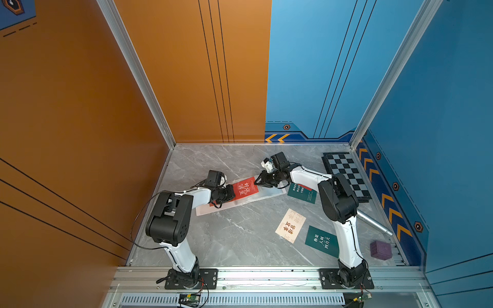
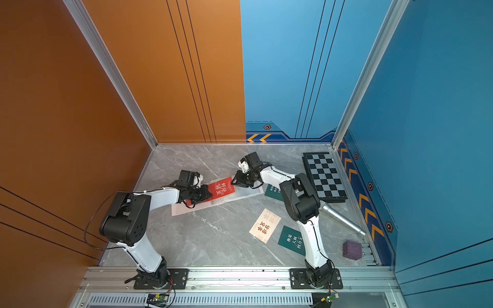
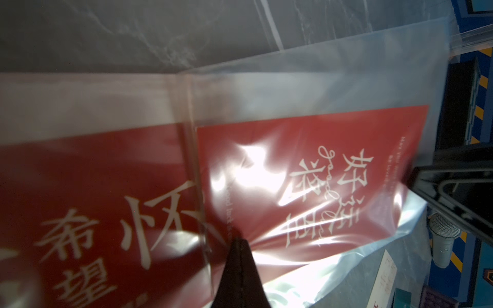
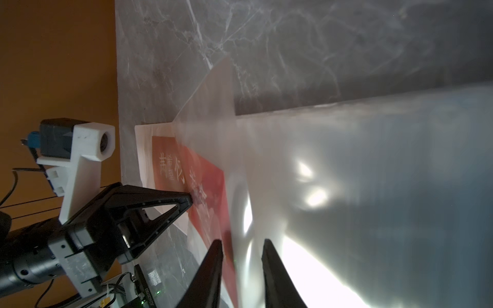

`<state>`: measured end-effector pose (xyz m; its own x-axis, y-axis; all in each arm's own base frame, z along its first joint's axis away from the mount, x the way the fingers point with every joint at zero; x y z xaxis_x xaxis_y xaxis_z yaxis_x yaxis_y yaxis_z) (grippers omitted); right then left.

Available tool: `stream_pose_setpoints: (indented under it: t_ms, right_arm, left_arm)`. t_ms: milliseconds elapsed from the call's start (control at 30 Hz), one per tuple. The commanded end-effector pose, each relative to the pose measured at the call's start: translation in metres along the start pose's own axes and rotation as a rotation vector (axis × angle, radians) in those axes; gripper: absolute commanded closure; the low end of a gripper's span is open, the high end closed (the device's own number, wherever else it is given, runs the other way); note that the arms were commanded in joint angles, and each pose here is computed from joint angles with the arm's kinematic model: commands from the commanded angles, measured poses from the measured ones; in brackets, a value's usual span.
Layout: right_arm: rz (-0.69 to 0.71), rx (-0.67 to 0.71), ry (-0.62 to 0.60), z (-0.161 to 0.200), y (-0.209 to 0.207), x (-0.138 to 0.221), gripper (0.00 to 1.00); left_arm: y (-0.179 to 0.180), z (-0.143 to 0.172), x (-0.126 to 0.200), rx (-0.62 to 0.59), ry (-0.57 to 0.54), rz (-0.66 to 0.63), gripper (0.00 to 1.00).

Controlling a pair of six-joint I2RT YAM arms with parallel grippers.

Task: Place the photos into the photo albums
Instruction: Turn the page of the photo album at the center of the board.

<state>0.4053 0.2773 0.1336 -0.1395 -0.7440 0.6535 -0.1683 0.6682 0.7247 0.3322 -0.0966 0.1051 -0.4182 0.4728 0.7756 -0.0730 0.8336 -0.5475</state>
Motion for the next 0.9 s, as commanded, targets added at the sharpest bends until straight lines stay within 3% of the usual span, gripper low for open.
stream_pose_setpoints:
  t_ms: [0,200,300,533,867]
  right_arm:
    - [-0.049,0.005,0.01,-0.001,0.013,0.0,0.71]
    - [-0.16,0.003,0.028,0.007,0.035,-0.005,0.71]
    - [-0.188,0.023,0.024,0.012,0.052,-0.002,0.71]
    - [-0.154,0.112,0.023,0.027,0.087,-0.001,0.71]
    - [-0.144,0.2,0.039,0.045,0.128,-0.019,0.68]
  left_arm:
    - [0.011,0.02,-0.01,0.036,0.106,-0.054,1.0]
    - [0.006,0.016,-0.004,0.029,0.084,-0.039,1.0]
    - [0.002,0.013,0.002,0.027,0.067,-0.035,0.94]
    - [0.006,0.004,0.03,0.018,-0.003,-0.082,0.86]
    - [0.021,0.006,0.072,0.073,-0.131,-0.103,0.85]
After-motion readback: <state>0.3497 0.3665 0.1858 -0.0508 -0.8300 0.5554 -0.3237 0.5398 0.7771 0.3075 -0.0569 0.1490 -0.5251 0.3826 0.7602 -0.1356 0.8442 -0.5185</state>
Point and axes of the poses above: each gripper's point midway between its finger pads, its own x axis back along the fingers, its own y axis along the line the jaws close on, z = x × y, the point moved 10 cm from there along x, back along the fingers, and after that the axes turned 2 degrees about -x, right-handed, at the moved point
